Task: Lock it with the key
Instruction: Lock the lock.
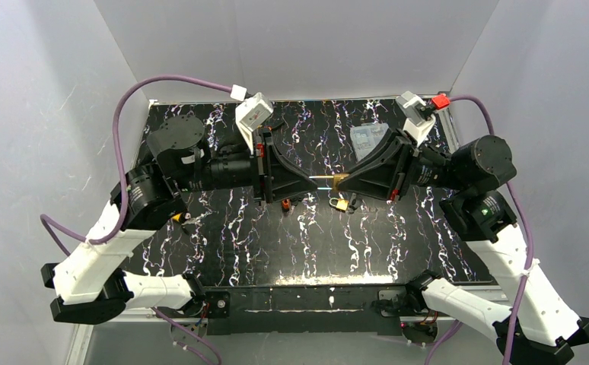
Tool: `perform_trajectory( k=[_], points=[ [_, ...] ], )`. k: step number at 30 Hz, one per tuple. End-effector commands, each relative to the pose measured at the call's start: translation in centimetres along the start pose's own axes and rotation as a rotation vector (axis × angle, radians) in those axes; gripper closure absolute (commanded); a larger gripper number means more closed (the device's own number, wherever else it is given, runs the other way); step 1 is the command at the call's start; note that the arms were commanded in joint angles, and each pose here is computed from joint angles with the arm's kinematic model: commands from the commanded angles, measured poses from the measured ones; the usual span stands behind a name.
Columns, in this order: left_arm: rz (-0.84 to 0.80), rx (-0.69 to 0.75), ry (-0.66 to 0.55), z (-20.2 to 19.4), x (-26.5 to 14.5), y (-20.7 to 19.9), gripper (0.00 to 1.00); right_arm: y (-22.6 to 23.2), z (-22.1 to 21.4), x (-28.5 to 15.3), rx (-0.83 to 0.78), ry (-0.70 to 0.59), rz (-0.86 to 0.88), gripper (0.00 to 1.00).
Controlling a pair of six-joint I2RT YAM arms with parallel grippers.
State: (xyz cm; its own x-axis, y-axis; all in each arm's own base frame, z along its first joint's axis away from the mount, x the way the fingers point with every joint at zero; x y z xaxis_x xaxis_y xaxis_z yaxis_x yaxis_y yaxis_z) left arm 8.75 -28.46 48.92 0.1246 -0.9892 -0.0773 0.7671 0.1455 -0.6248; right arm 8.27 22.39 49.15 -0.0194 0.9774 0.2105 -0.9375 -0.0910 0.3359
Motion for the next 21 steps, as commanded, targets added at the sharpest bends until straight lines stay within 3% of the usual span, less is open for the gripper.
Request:
perform_trajectory(
  k=[1,5,9,11,16,21],
  points=[
    [0.079,0.003,-0.006,-0.4,1.6,1.9,0.82,-0.2,0.7,0.6,-0.029,-0.038,-0.015,0.99],
    [0.083,0.012,-0.031,-0.2,0.9,1.6,0.79,-0.3,0.6,0.6,-0.027,-0.039,-0.018,0.99],
    [0.085,0.02,-0.049,0.0,0.4,1.5,0.92,-0.5,0.5,0.6,-0.023,-0.041,-0.024,0.99],
    [0.089,0.026,-0.056,0.0,0.1,1.5,0.93,-0.5,0.5,0.6,-0.021,-0.042,-0.028,0.99],
    [0.096,0.048,-0.077,0.1,-0.8,1.3,0.82,-0.6,0.2,0.5,-0.016,-0.035,-0.033,0.99],
    [0.118,0.06,-0.1,0.4,-1.5,1.3,0.77,-0.7,0.0,0.5,-0.011,-0.03,-0.033,0.99]
  ],
)
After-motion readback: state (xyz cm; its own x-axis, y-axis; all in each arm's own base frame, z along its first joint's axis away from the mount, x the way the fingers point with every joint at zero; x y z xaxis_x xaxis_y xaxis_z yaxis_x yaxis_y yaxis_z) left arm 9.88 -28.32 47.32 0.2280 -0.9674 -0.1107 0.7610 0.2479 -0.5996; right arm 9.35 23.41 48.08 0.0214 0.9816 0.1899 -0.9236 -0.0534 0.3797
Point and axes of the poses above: each gripper's point midway between its finger pads, its own x axis out along the fingers, its own y axis along the line the jaws close on, z = x × y, the point moved 3 cm from there along -x, back along the fingers, and after that the axes turned 10 degrees about -x, right-handed, at the moved point
